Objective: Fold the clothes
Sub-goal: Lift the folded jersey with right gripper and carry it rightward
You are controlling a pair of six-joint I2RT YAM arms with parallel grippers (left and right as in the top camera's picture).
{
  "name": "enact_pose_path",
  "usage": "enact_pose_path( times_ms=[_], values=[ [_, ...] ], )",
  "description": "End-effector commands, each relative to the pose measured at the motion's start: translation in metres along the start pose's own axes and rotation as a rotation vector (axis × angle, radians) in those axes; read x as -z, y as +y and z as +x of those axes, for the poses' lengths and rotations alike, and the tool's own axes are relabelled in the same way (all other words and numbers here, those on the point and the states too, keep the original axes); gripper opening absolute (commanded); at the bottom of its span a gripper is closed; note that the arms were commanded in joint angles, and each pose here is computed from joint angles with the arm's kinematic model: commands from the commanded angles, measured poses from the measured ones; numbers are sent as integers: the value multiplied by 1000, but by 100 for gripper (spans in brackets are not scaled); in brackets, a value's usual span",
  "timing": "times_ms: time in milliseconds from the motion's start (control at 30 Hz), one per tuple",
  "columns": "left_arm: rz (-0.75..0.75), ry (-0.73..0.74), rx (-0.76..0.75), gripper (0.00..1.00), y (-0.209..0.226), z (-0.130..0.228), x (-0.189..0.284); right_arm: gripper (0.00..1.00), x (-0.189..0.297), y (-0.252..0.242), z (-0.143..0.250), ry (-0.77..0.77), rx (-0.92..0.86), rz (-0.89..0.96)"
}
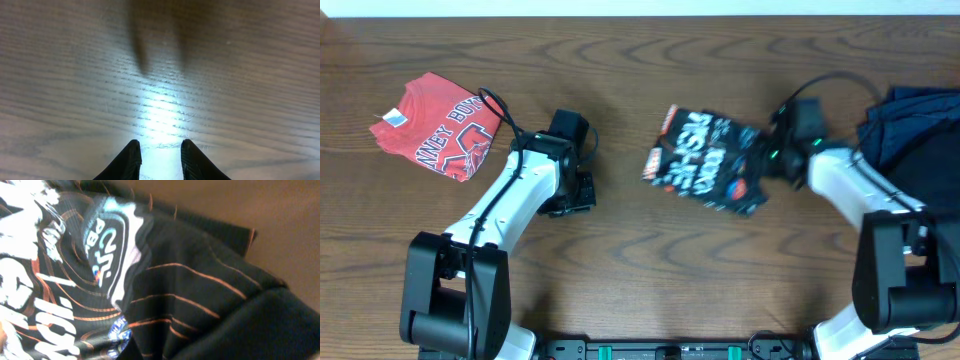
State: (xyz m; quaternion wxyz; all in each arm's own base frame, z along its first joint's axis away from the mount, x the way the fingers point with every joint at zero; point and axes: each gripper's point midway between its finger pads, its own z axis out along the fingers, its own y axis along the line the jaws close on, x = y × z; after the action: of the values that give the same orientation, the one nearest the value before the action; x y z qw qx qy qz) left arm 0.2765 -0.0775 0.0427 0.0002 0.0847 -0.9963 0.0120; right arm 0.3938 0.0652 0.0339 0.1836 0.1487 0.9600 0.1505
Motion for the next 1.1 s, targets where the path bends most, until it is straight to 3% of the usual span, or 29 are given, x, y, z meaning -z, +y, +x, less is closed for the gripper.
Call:
enact_pose_path(
  times_ms=[0,200,367,800,1067],
  values=[
    [-7,-19,0,29,1,-4,7,1,37,-17,-77,-191,91,112],
    [-9,-16,1,29,2,-4,7,1,117,-53,-157,-370,67,290],
    [-9,-16,0,29,2,-4,7,1,175,-101,-184,-431,-22,426],
    [-14,-6,0,29,3,-1,7,1,229,-238,-146,-356,-347,606],
    [-15,-1,0,29,3,0,7,1,248,-281,-132,-372,-479,569]
  ],
)
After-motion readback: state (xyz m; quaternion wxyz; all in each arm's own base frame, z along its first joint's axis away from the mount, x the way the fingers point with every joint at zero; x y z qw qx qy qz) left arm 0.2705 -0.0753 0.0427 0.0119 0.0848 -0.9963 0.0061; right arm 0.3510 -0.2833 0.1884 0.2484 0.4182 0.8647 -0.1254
